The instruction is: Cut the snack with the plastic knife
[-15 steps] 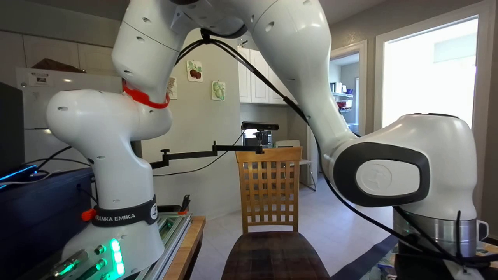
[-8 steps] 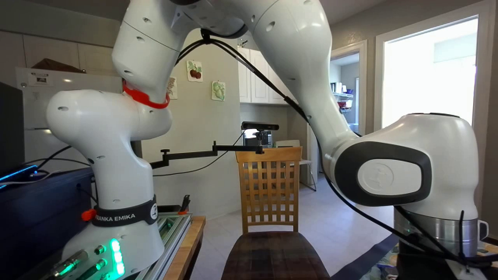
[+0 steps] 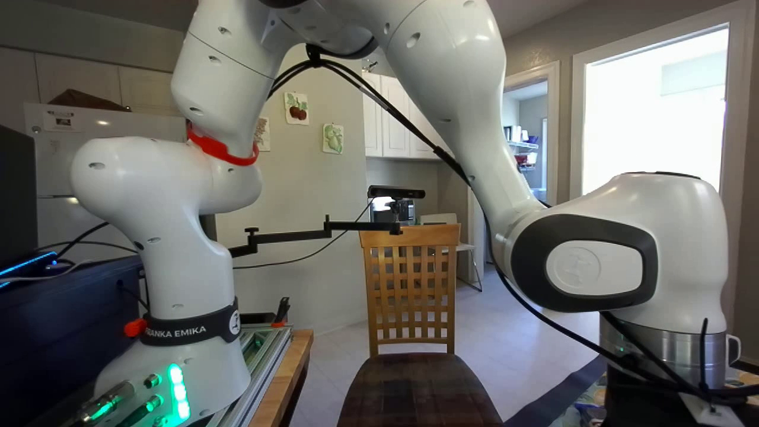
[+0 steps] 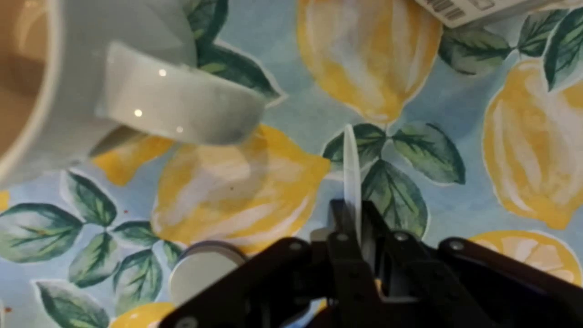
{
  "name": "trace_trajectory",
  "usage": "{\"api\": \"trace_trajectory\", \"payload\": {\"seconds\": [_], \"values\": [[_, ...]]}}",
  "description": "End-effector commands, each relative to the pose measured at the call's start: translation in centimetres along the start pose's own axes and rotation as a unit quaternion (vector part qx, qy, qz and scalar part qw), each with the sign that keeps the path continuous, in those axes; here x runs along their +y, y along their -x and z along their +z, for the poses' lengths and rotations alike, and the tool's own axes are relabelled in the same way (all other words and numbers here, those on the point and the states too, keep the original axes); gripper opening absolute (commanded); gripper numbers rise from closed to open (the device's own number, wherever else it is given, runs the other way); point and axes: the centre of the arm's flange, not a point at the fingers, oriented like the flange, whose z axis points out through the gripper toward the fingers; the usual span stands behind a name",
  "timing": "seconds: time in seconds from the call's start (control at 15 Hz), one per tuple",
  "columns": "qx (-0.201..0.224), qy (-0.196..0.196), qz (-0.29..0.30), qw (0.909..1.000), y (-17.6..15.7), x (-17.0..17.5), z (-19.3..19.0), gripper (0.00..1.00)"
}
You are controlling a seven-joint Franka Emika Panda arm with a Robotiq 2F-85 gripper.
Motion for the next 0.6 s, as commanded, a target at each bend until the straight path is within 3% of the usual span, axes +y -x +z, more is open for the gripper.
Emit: {"api": "trace_trajectory", "payload": {"seconds": [0.0, 0.27, 0.53], "values": [[-0.007, -0.006, -0.036, 0.9993, 0.77, 0.96, -0.61, 0.07], [-0.007, -0.005, -0.036, 0.9993, 0.95, 1.12, -0.85, 0.00], [-0.007, -0.023, -0.004, 0.9997, 1.01, 0.62, -1.46, 0.01]]}}
